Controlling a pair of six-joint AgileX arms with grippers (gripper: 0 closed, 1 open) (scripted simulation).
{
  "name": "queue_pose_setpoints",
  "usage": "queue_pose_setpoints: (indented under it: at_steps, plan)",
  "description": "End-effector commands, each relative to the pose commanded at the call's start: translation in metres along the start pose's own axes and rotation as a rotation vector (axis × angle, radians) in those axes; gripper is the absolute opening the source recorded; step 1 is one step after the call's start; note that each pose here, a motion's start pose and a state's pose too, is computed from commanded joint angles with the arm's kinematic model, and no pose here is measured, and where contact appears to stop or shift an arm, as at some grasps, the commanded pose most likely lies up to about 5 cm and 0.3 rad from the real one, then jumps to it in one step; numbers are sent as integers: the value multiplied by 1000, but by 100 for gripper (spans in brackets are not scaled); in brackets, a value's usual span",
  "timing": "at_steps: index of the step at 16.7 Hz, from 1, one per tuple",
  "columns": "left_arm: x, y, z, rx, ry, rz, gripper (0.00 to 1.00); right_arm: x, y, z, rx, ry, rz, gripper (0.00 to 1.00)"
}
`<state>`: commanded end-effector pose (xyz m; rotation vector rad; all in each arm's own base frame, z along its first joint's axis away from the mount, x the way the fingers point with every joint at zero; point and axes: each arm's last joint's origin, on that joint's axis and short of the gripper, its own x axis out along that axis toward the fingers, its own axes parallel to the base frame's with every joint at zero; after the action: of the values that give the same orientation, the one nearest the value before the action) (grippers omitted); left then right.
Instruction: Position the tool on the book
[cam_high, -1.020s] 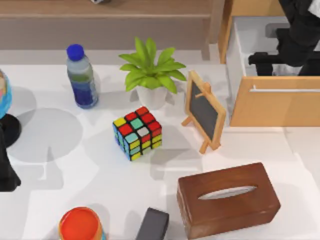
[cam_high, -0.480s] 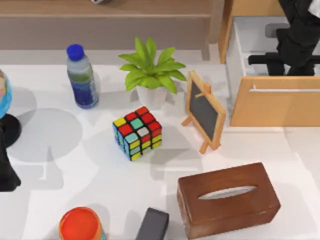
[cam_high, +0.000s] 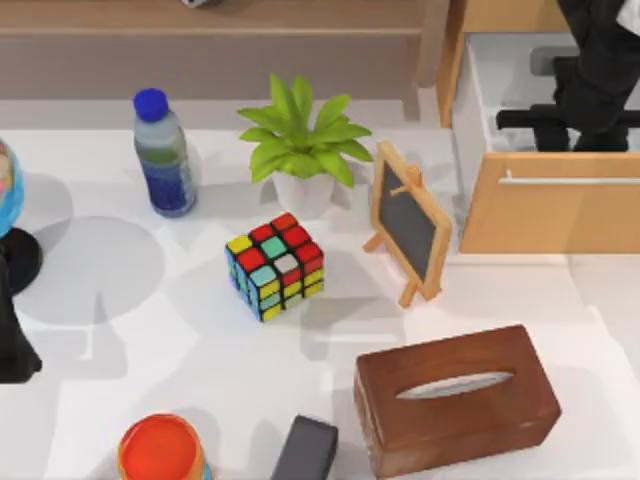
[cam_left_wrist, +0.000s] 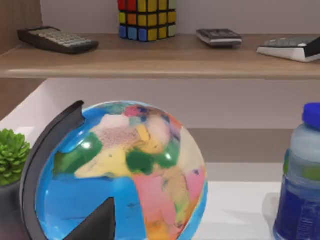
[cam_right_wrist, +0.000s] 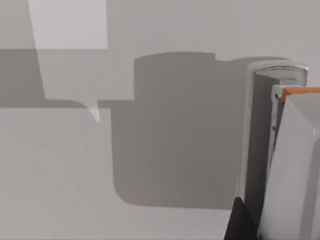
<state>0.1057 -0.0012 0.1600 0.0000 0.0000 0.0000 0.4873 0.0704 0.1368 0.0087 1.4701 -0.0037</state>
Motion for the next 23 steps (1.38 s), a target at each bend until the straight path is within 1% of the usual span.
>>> queue_pose_setpoints:
  at_steps: [2, 4, 7, 9, 12, 14, 16, 19, 23]
  plan:
    - [0, 0, 0, 0, 0, 0, 100, -10, 0, -1, 7, -11, 13, 0]
    - [0, 0, 0, 0, 0, 0, 100, -31, -2, -7, 23, -30, 40, 0]
    - [0, 0, 0, 0, 0, 0, 100, -82, -13, -19, 73, -121, 101, 0]
    - [0, 0, 0, 0, 0, 0, 100, -119, -29, -30, 115, -201, 137, 0]
    - [0, 0, 0, 0, 0, 0, 100, -165, -54, -52, 165, -309, 172, 0]
    - [0, 0, 0, 0, 0, 0, 100, -187, -69, -68, 180, -369, 185, 0]
    - [0, 0, 0, 0, 0, 0, 100, -202, -83, -84, 183, -412, 186, 0]
    - [0, 0, 0, 0, 0, 0, 100, -212, -99, -105, 173, -445, 178, 0]
    - [0, 0, 0, 0, 0, 0, 100, -208, -122, -127, 151, -437, 146, 0]
